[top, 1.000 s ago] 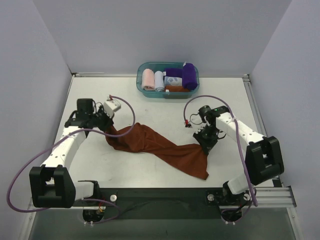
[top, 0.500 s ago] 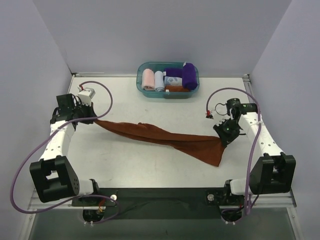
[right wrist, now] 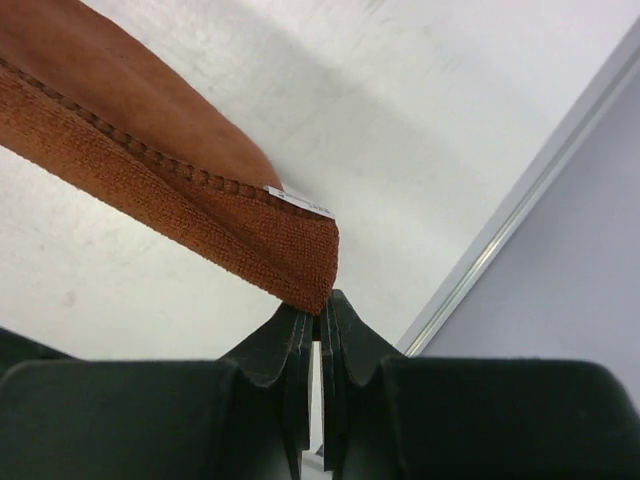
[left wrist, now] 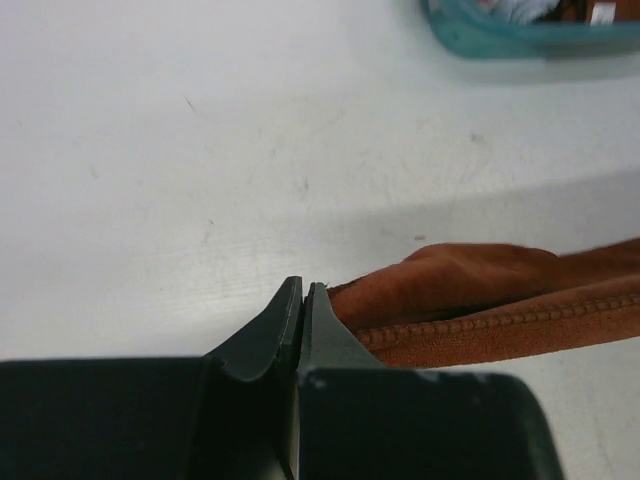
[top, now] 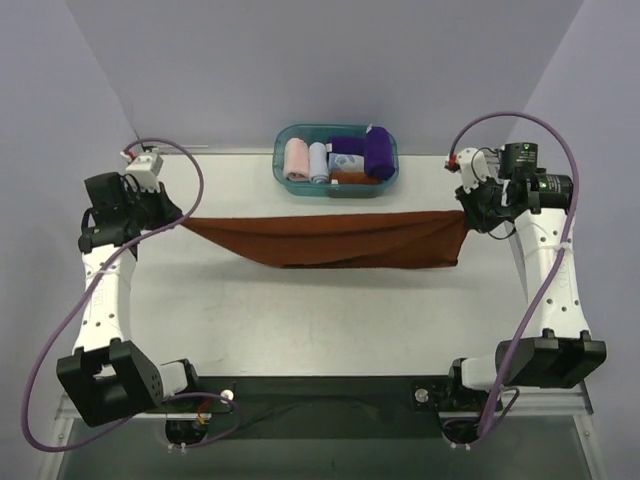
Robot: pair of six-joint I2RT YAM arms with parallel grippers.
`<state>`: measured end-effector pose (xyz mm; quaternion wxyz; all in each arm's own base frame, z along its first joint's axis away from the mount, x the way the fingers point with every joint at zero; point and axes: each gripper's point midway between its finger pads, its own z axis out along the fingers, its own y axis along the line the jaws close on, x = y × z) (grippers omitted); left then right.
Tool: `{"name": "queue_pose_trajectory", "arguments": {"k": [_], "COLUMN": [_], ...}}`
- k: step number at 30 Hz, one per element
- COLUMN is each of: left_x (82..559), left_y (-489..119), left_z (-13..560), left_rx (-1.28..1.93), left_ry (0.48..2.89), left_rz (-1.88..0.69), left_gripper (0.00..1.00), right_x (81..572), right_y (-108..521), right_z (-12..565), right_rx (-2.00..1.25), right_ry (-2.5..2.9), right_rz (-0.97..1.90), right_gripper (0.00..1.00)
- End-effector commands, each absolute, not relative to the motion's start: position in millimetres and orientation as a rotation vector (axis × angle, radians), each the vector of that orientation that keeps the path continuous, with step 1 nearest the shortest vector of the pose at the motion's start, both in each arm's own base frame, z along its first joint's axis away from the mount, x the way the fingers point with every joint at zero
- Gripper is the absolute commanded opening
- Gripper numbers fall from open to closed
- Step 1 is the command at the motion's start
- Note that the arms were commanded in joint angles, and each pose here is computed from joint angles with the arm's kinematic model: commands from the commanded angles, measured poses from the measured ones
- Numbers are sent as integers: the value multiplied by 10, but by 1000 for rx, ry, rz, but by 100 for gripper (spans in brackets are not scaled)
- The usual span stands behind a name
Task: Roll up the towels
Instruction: Flatten the towel
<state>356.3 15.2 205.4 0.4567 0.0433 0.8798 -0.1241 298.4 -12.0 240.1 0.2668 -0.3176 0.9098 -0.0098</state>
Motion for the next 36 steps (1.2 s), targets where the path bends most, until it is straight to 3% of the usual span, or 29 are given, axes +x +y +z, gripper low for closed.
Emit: {"name": "queue_pose_trajectory", "arguments": {"k": [1, 11, 16, 22, 27, 32, 36], "left_x": [3634, 2974, 3207, 3791, 4250, 4301, 4123], "left_y": [268, 248, 317, 258, 230, 206, 160], "left_z": [2862, 2911, 2856, 2824, 3329, 3685, 3387], "left_rx": [16, -90, -140, -158, -77, -7, 51], "left_ry": [1965, 1932, 1940, 1923, 1783, 1736, 1804], "left_rz": [-270, -262, -295, -480, -503, -482, -462], "left_gripper": [0, 0, 0, 0, 0, 0, 0], "right_x": [2885, 2311, 2623, 3423, 3951, 4016, 3762], "right_y": [-156, -286, -269, -253, -239, -257, -197], "right_z": [2663, 2482, 2439, 2562, 2746, 3030, 2717], "right_rx": [-795, -810, -805, -783, -771, -789, -915], "right_ry": [2421, 2424, 2455, 2430, 2376, 2290, 2333], "right_rz": [-39, -149, -95, -62, -84, -132, -101], "right_gripper": [0, 0, 0, 0, 0, 0, 0]}}
